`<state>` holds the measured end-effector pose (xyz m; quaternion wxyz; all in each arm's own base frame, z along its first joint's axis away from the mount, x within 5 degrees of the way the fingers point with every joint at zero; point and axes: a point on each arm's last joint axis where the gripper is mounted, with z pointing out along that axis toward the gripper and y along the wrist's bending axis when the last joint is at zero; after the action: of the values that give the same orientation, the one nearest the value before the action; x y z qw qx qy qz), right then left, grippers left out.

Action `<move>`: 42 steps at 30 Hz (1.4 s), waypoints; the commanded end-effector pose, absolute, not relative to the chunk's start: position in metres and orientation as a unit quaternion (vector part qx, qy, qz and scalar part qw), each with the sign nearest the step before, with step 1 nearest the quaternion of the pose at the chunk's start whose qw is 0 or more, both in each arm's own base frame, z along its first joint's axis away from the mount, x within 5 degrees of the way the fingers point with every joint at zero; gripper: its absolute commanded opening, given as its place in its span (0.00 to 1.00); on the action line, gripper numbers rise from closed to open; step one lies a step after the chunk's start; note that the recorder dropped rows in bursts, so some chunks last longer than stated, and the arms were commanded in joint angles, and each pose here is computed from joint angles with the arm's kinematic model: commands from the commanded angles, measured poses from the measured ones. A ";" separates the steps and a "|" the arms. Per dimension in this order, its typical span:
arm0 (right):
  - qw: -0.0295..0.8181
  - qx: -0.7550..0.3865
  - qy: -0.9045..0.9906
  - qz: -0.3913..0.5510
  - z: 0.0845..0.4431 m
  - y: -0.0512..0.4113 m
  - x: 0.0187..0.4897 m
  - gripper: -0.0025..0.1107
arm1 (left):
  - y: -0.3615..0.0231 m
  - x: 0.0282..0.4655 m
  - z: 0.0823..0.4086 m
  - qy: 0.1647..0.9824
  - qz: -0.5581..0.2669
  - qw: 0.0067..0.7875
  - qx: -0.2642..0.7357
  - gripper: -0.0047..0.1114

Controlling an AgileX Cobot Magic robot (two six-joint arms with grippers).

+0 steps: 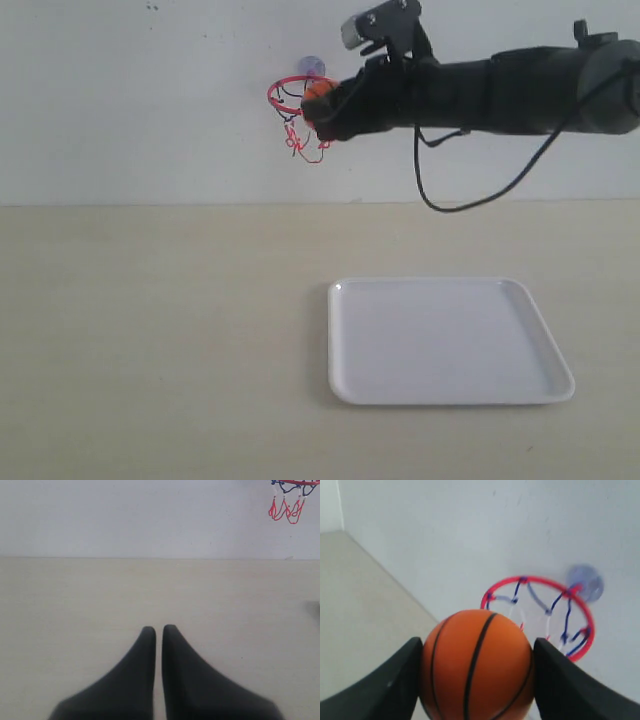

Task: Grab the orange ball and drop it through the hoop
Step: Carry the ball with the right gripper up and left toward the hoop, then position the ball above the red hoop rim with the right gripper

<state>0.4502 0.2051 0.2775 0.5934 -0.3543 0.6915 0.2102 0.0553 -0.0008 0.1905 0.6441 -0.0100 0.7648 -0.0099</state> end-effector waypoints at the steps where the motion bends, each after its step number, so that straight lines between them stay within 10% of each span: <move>1: 0.631 -0.346 0.665 0.200 0.297 0.211 0.471 0.02 | -0.001 0.055 0.190 0.763 -0.011 0.646 -0.012 0.08; 17: 0.585 -0.195 0.693 0.373 0.287 0.145 0.515 0.02 | -0.001 0.055 0.190 0.763 -0.011 0.646 -0.012 0.08; 42: 0.609 -0.171 0.686 0.360 0.279 0.215 0.549 0.02 | -0.001 0.055 0.190 0.763 -0.011 0.646 -0.012 0.08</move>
<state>0.5485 0.2159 0.2732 0.5962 -0.1731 0.6886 0.3747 0.0553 -0.0008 0.1905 0.6441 -0.0100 0.7648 -0.0099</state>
